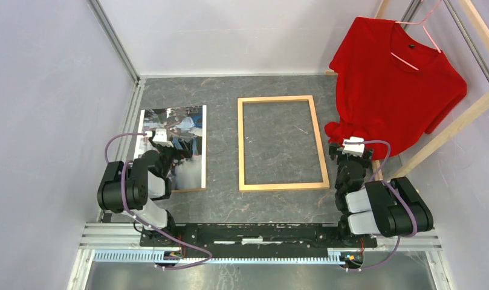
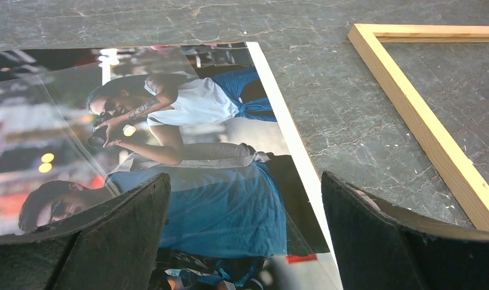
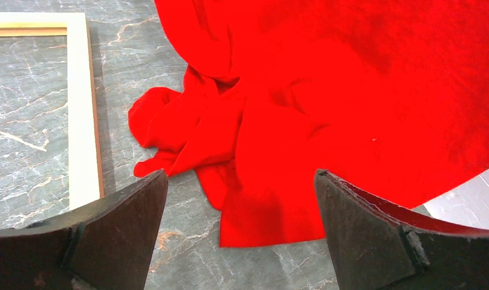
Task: Put the photo into the frame
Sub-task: Turn over the photo frame at the center of the board.
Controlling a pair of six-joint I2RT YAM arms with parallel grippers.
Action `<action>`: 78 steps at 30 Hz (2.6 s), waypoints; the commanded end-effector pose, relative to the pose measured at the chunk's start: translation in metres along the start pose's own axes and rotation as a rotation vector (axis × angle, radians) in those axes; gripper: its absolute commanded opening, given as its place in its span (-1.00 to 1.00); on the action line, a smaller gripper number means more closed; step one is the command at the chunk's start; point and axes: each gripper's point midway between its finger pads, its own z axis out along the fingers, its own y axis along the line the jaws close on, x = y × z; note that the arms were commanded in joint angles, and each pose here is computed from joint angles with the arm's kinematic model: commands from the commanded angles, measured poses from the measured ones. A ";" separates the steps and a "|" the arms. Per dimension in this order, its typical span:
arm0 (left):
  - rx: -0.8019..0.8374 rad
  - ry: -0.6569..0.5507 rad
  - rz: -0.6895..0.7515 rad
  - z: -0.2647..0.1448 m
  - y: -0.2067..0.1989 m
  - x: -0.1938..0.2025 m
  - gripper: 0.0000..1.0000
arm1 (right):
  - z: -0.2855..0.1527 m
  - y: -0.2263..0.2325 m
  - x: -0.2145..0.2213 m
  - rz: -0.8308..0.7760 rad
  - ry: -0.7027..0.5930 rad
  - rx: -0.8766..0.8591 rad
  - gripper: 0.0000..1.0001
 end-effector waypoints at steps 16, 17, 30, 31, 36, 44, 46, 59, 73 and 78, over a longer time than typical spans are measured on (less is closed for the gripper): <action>0.008 -0.075 0.090 -0.001 -0.002 -0.024 1.00 | 0.002 -0.017 0.016 0.011 0.193 0.131 0.96; 0.003 -0.086 0.091 -0.002 -0.002 -0.026 1.00 | 0.011 -0.016 0.008 0.040 0.238 0.163 0.96; -0.006 0.159 0.037 0.032 0.005 -0.101 1.00 | 0.030 0.136 -0.079 0.298 0.431 -0.305 0.96; -0.003 0.228 0.018 0.031 0.004 -0.098 1.00 | 0.025 0.156 -0.089 0.238 0.431 -0.321 0.96; -0.025 0.416 0.003 0.041 0.012 -0.109 1.00 | -0.020 0.248 -0.091 0.064 0.498 -0.424 0.96; -0.014 0.554 -0.025 0.034 0.011 -0.095 1.00 | -0.084 0.366 -0.074 -0.126 0.564 -0.556 0.96; -0.004 0.573 -0.032 0.029 0.009 -0.090 1.00 | -0.093 0.380 -0.065 -0.139 0.586 -0.576 0.97; 0.027 0.656 -0.060 0.005 -0.002 -0.062 1.00 | -0.103 0.397 -0.005 -0.193 0.685 -0.541 0.70; 0.047 0.693 -0.070 -0.017 -0.010 -0.046 1.00 | -0.116 0.422 -0.027 -0.040 0.717 -0.627 -0.52; 0.059 0.714 -0.067 -0.020 -0.011 -0.039 1.00 | -0.120 0.432 -0.084 0.119 0.694 -0.679 -0.87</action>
